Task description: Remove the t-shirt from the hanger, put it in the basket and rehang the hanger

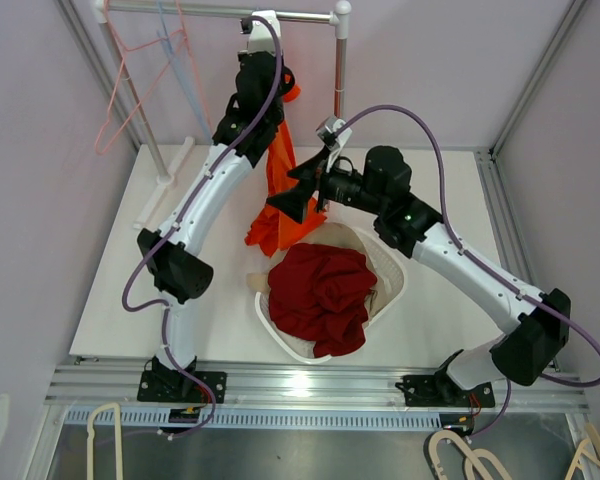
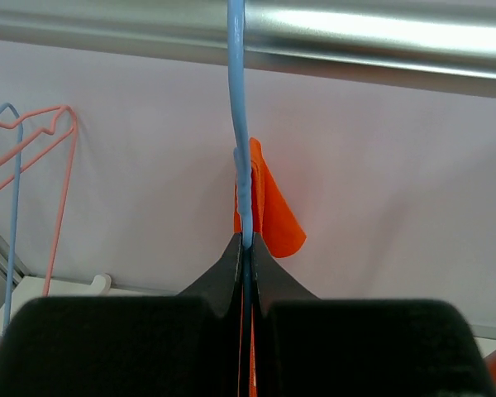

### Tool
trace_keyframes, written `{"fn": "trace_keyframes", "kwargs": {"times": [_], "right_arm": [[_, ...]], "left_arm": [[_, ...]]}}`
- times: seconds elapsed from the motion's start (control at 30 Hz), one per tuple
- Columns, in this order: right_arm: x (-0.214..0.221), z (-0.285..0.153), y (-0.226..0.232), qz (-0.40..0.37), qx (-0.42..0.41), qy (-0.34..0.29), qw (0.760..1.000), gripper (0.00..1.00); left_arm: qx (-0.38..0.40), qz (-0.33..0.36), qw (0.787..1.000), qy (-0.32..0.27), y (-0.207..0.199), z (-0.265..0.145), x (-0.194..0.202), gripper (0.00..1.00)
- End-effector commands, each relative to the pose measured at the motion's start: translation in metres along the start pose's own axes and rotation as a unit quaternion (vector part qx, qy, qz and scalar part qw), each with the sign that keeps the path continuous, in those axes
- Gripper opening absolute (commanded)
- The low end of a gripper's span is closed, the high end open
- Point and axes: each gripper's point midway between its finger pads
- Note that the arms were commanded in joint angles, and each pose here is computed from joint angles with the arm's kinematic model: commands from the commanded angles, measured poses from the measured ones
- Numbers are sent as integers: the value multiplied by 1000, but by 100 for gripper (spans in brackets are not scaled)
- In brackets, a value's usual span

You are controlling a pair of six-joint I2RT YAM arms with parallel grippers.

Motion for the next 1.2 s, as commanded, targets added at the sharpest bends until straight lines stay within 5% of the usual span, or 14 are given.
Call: {"fn": "trace_keyframes", "kwargs": {"times": [0.0,0.37,0.73,1.17], "right_arm": [[-23,-21,3,-22,25,-34,999,99],[-31,-84,15,-34,81,-56,995,100],[11,-86,41,-62,93,-27,993,99],[9,-53,44,-129,132,-117,976,99]], "left_arm": [[-8,-26,997,-74,14,-13,-76,1],[1,-53,991,-124,35,-52,-149,1],[-36,-63,997,-25,45,-99,-101,1],[-60,-89,992,70,53,-161,-79,1]]}}
Point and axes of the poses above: each gripper's point midway between its finger pads, its own z axis out along the fingers, its own y axis along the line the jaws close on, x = y × z, and after that the axes turned 6 degrees about -z, right-handed
